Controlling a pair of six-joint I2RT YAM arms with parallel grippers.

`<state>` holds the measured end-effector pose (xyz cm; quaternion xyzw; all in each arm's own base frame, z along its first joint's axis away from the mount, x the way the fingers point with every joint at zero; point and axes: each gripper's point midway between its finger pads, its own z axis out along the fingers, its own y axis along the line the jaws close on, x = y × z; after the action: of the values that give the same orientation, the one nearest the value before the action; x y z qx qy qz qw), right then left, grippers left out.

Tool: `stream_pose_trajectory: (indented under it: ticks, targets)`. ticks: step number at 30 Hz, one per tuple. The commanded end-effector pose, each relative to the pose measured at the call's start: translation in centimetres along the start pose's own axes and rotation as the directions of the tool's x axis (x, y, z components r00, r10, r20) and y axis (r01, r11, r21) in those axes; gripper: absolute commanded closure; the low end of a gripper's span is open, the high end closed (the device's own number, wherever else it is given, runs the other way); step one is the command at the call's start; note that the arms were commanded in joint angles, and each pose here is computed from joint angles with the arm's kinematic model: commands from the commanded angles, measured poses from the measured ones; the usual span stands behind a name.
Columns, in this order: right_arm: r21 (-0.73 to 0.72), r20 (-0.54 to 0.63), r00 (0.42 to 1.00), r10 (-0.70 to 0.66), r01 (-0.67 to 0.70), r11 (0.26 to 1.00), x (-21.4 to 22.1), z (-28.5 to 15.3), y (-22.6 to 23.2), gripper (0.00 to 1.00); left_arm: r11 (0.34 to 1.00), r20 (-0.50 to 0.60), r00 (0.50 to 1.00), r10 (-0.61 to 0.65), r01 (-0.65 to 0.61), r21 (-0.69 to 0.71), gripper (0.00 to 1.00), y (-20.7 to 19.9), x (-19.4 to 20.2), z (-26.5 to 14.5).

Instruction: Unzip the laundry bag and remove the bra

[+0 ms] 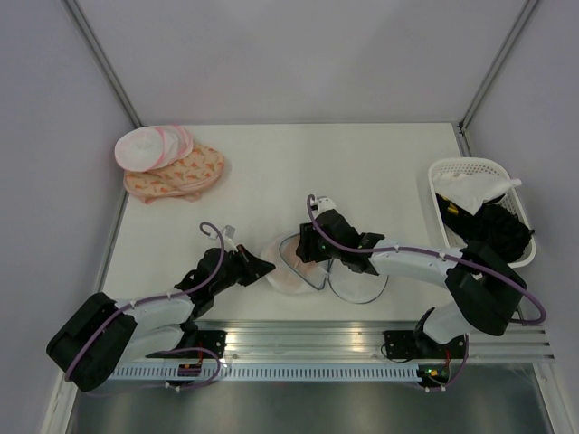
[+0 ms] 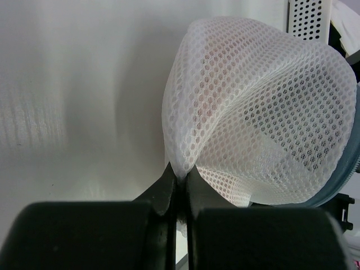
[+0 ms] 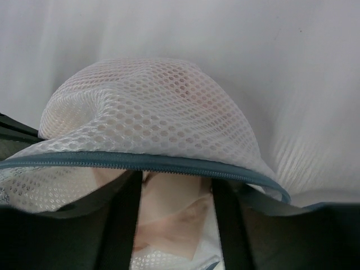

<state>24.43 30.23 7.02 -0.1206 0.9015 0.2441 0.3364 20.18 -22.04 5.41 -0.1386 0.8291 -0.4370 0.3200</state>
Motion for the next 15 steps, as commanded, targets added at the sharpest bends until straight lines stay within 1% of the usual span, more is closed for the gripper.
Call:
stream_pose_trajectory:
  ticks: [1,3,4,6,7,12,15]
  targets:
    - [-0.058,0.04,0.999,-0.012,0.015,0.998,-0.8,0.5,0.8,0.48,0.997,0.009,1.0,-0.022,0.022,0.078,0.98,-1.7,-0.4,0.0]
    - [-0.083,0.033,0.999,-0.014,0.017,0.996,-0.6,0.4,1.1,0.63,0.997,0.008,1.0,-0.024,0.023,0.077,0.98,-1.7,-0.4,0.0]
    - [-0.096,0.034,0.999,-0.014,0.017,0.995,-0.7,0.2,1.4,0.77,0.997,0.007,1.0,-0.025,0.024,0.074,0.98,-1.6,-0.3,0.0]
    - [-0.101,0.037,0.999,-0.015,0.019,0.995,-0.8,-0.1,1.5,0.88,0.997,0.005,1.0,-0.028,0.028,0.068,0.98,-1.5,-0.3,0.1]
    - [-0.108,0.047,0.999,-0.019,0.024,0.994,-1.1,-0.4,1.7,0.93,0.997,0.004,1.0,-0.028,0.028,0.07,0.98,-1.5,-0.3,0.1]
    - [-0.096,0.06,0.998,-0.026,0.032,0.995,-1.5,-1.3,1.4,0.93,0.997,0.0,1.0,-0.03,0.03,0.069,0.98,-1.5,-0.2,0.3]
    - [-0.089,0.045,0.999,-0.029,0.033,0.995,-1.2,-0.8,1.3,0.93,0.996,-0.003,0.999,-0.033,0.033,0.077,0.98,-1.7,-0.2,0.4]
